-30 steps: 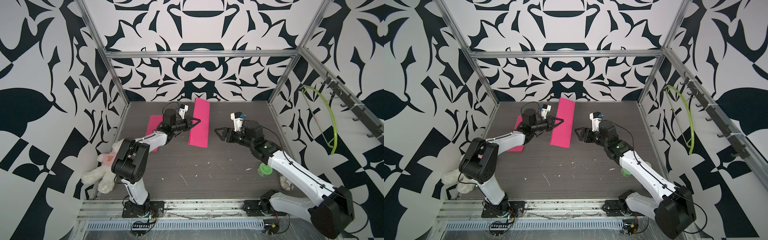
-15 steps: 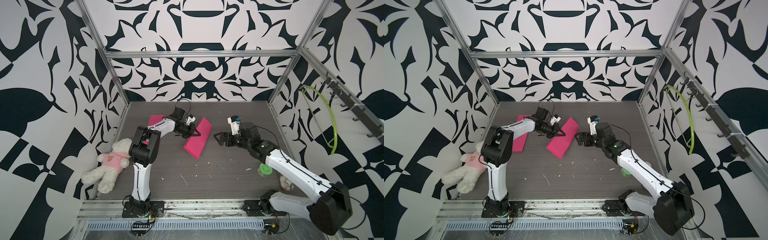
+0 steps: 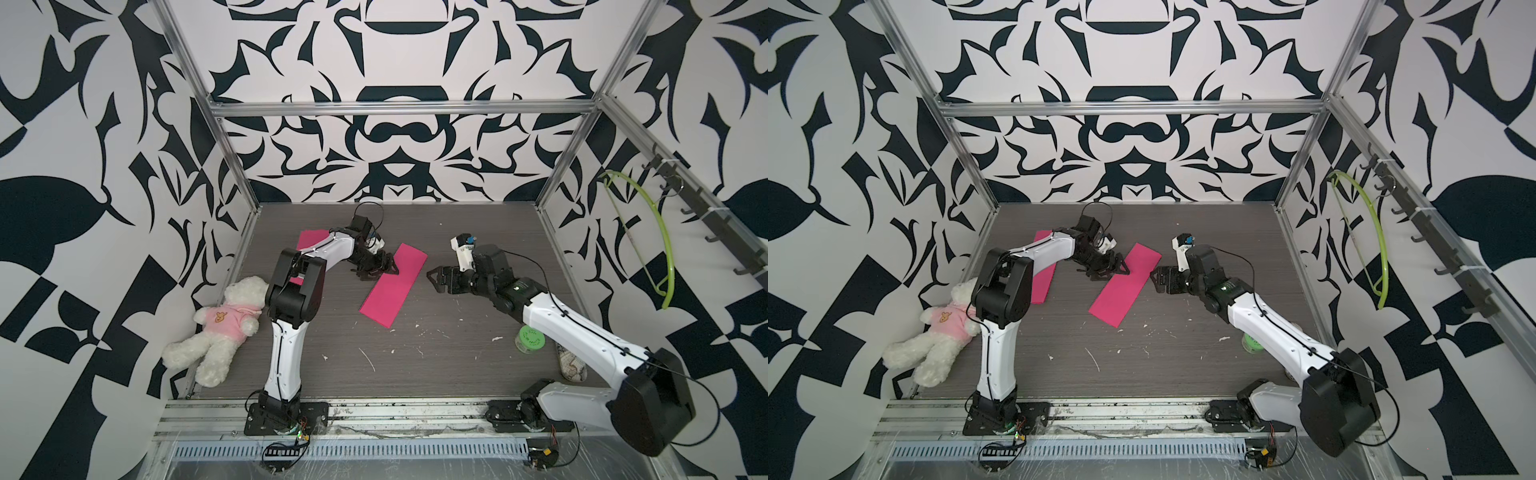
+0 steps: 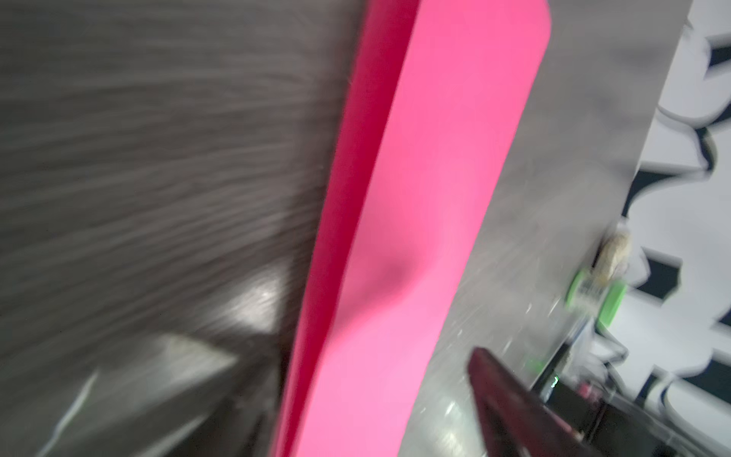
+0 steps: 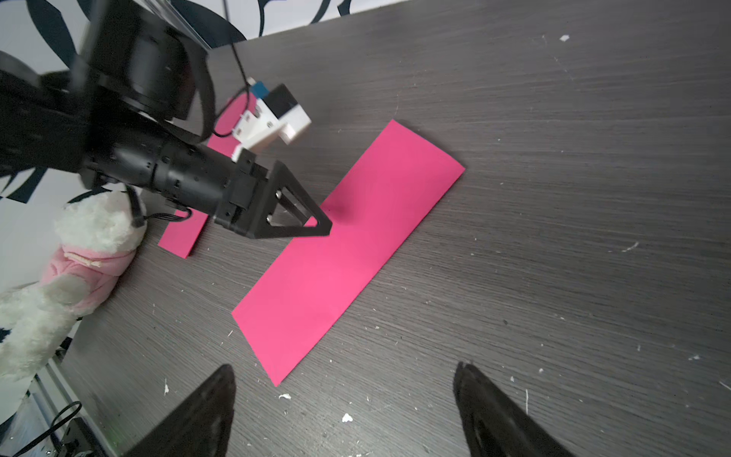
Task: Fold the rectangular paper in half along the long edge
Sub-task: Fold the paper at the center of the board.
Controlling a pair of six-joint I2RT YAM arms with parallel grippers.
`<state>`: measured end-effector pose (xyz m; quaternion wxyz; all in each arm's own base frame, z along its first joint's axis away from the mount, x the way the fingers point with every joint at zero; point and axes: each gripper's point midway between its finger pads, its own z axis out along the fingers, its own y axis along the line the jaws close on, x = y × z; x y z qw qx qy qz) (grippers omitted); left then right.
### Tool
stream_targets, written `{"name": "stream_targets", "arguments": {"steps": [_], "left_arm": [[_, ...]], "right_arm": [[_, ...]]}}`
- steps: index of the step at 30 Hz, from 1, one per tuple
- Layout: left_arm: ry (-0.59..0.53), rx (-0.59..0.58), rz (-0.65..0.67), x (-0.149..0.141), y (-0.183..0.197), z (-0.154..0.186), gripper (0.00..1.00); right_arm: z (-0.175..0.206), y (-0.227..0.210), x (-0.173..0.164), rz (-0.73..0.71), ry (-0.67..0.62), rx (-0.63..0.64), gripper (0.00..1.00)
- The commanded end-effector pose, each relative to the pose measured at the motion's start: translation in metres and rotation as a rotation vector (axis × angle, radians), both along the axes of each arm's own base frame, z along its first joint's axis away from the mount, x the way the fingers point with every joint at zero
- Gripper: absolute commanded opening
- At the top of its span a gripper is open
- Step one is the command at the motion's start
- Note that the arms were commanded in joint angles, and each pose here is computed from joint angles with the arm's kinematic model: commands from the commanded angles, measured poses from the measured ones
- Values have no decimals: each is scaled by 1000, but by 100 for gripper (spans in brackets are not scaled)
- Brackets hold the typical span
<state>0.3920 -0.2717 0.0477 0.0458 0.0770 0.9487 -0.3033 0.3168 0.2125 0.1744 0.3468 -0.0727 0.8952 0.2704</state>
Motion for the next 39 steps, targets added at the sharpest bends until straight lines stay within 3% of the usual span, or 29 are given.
{"name": "stream_targets", "arguments": {"steps": [1, 6, 9, 18, 22, 30, 39], "left_arm": [[-126, 137, 75, 5, 14, 7, 100], [-321, 161, 254, 2, 28, 48, 99], [-375, 132, 361, -17, 38, 60, 99], [-422, 107, 499, -104, 48, 58, 99], [-406, 67, 539, -130, 52, 56, 99], [-411, 72, 530, -143, 49, 56, 99], [-414, 35, 482, -137, 31, 59, 99]], "right_arm": [[12, 7, 19, 3, -46, -32, 87], [-11, 25, 43, 24, 4, -80, 78], [-24, 42, 64, 42, 16, -90, 62], [-74, 86, 129, 92, 79, -131, 32], [-94, 100, 153, 89, 91, -139, 16], [-133, 89, 164, 41, 143, -203, 11], [-134, 41, 128, -67, 167, -242, 9]]}}
